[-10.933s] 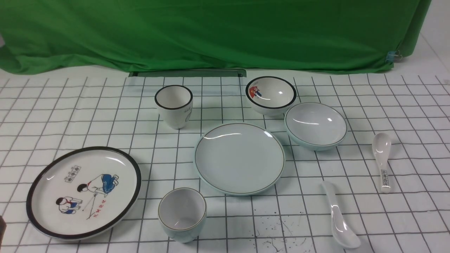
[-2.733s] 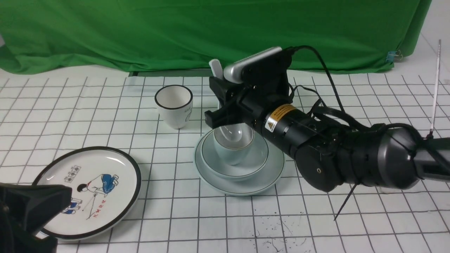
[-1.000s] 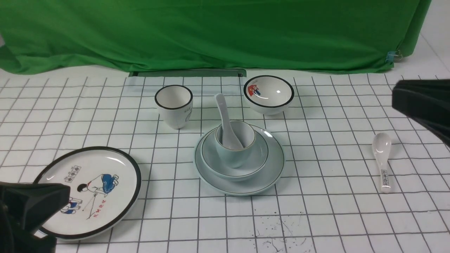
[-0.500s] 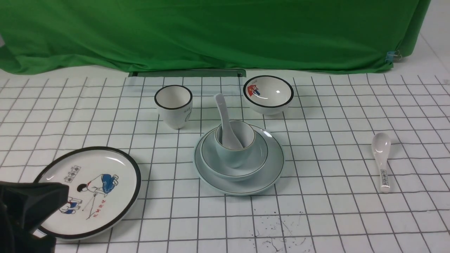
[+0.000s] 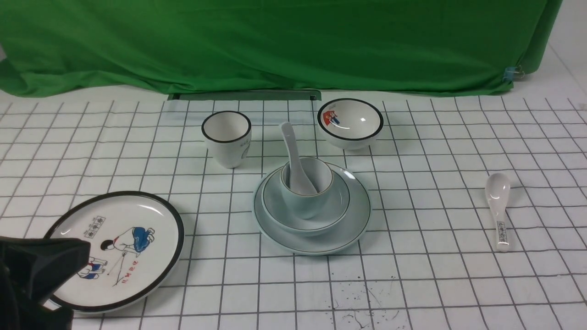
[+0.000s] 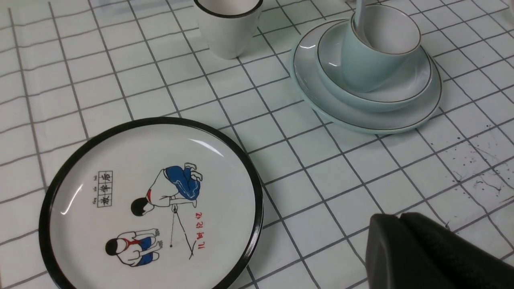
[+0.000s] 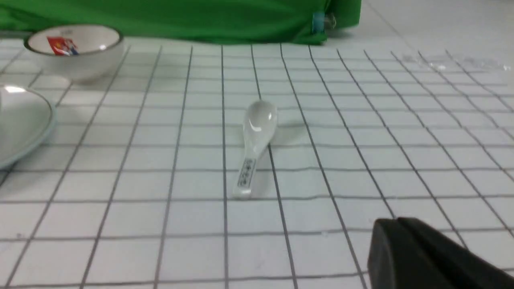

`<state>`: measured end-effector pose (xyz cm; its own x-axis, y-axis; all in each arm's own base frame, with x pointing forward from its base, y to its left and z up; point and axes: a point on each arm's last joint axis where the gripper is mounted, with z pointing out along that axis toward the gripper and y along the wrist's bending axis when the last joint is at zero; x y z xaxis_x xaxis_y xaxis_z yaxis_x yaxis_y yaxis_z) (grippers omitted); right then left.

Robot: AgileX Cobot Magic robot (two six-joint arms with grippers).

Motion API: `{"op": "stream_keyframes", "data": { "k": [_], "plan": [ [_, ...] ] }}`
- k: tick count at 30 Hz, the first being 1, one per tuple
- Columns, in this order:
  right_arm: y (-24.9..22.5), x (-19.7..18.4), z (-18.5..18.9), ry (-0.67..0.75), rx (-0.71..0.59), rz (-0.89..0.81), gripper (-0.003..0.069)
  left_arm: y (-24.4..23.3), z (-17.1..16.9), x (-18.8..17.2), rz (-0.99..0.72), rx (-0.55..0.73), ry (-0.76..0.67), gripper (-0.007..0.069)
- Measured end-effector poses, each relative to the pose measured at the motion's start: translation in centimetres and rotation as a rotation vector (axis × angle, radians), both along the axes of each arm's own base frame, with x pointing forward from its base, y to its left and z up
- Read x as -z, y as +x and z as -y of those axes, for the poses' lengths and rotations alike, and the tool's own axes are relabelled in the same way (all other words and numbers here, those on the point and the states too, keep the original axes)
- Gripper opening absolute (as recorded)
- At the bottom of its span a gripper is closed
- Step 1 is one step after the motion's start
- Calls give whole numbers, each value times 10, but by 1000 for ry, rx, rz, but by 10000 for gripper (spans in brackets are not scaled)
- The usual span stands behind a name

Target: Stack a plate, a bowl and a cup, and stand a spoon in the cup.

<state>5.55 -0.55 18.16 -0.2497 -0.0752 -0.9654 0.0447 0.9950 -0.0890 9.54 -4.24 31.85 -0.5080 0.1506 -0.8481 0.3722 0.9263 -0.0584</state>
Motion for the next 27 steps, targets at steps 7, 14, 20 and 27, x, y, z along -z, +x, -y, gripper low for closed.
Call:
{"op": "stream_keyframes", "data": {
  "k": [7, 14, 20, 27],
  "plan": [
    [0, 1, 0, 1, 3, -15, 15, 0, 0, 0, 1, 1, 0, -30],
    [0, 1, 0, 2, 3, -16, 22, 0, 0, 0, 1, 1, 0, -30],
    [0, 1, 0, 2, 3, -16, 48, 0, 0, 0, 1, 1, 0, -30],
    [0, 1, 0, 3, 3, -16, 60, 1, 0, 1, 9, 1, -2, -30]
  ]
}}
